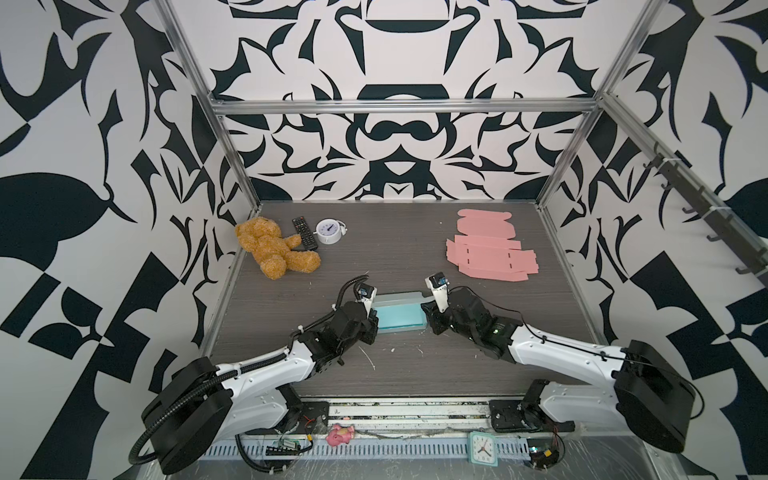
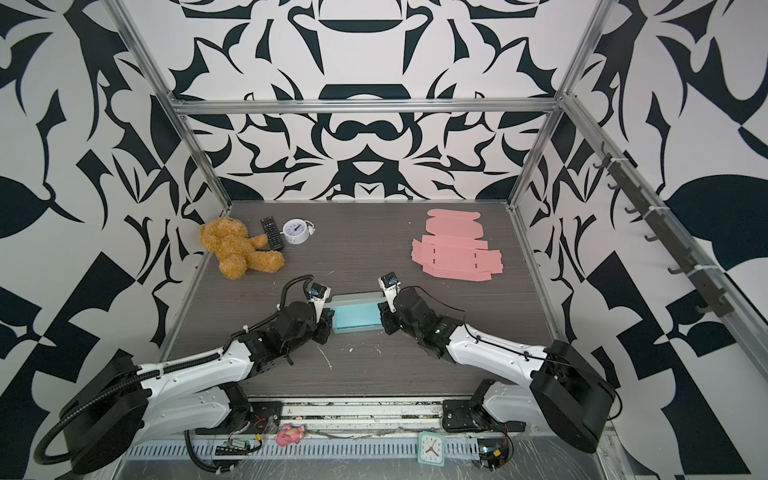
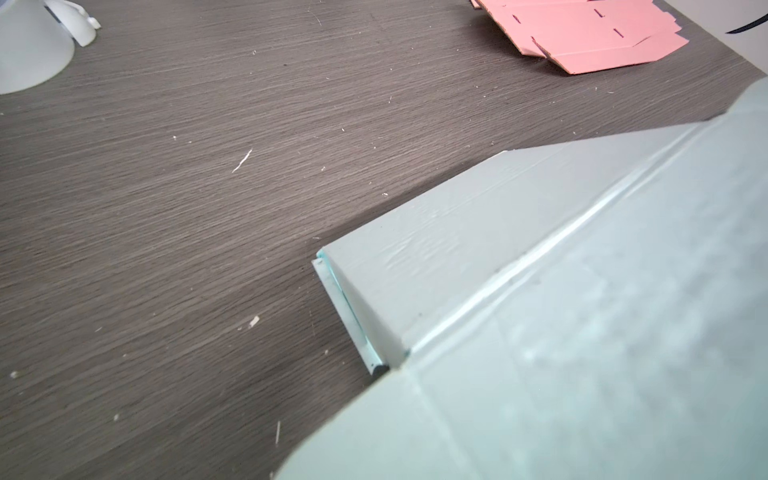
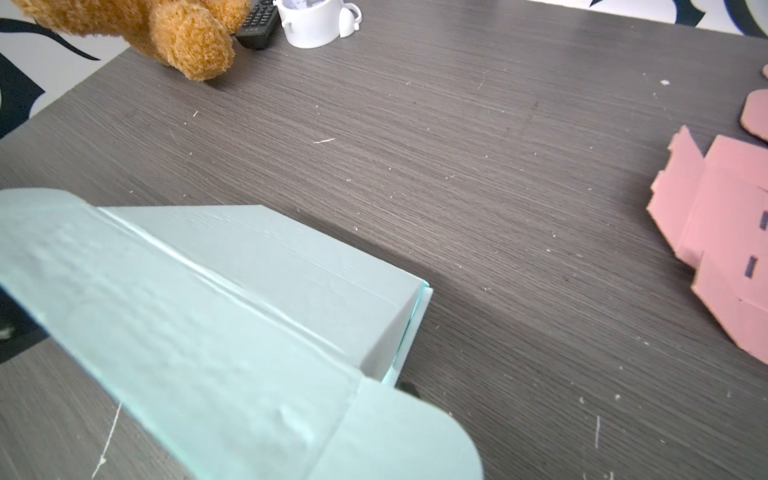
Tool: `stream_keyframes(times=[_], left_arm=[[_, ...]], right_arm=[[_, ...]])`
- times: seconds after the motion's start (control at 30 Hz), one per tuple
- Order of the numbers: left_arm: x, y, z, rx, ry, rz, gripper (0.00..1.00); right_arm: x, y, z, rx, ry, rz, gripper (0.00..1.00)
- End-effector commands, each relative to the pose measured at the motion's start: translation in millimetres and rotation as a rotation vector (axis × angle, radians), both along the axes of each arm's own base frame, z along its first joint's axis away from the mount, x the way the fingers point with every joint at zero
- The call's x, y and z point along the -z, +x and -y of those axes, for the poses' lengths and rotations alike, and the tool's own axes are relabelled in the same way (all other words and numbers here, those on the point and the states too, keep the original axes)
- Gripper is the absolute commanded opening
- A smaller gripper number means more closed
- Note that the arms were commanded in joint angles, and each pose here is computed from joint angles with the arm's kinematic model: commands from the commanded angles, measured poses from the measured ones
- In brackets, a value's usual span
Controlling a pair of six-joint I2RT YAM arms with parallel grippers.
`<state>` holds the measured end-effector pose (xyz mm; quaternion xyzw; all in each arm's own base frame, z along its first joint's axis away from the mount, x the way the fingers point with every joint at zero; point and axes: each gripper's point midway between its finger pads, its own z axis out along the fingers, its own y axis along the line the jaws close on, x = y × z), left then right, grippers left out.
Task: Fold the paper box
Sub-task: 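Open both grippers and lift them off the closed box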
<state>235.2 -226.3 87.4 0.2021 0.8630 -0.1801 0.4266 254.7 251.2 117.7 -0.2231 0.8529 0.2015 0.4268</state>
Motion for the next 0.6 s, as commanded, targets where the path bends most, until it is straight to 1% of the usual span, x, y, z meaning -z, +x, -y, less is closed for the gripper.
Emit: stream_keyframes(times=[0.0, 0.07, 0.17, 0.27, 0.37, 0.43, 0.53, 0.57], left_arm=[[8, -7, -4, -0.005, -0.005, -0.017, 0.16], [8, -10, -5, -0.010, -0.023, -0.032, 0.22], [6, -18, -5, -0.003, -0.067, -0.068, 0.34], [4, -25, -8, -0.010, -0.078, -0.110, 0.47], [-1, -33, -12, -0.011, -0.099, -0.142, 0.61], [-5, -39, -14, -0.008, -0.111, -0.170, 0.73], [-9, -49, -19, -0.015, -0.109, -0.223, 0.83], [-10, -51, -21, -0.021, -0.108, -0.238, 0.84]], right_arm=[[-8, -2, 1, 0.004, 0.019, 0.021, 0.35], [-8, -3, 2, 0.004, 0.025, 0.018, 0.37], [-7, -6, 5, 0.006, 0.028, 0.010, 0.38], [-7, -9, 7, 0.003, 0.029, 0.002, 0.39], [-7, -13, 10, 0.005, 0.037, -0.002, 0.40], [-9, -15, 13, 0.011, 0.042, -0.005, 0.41], [-14, -17, 18, 0.035, 0.066, -0.004, 0.45], [-16, -17, 19, 0.038, 0.075, 0.000, 0.47]])
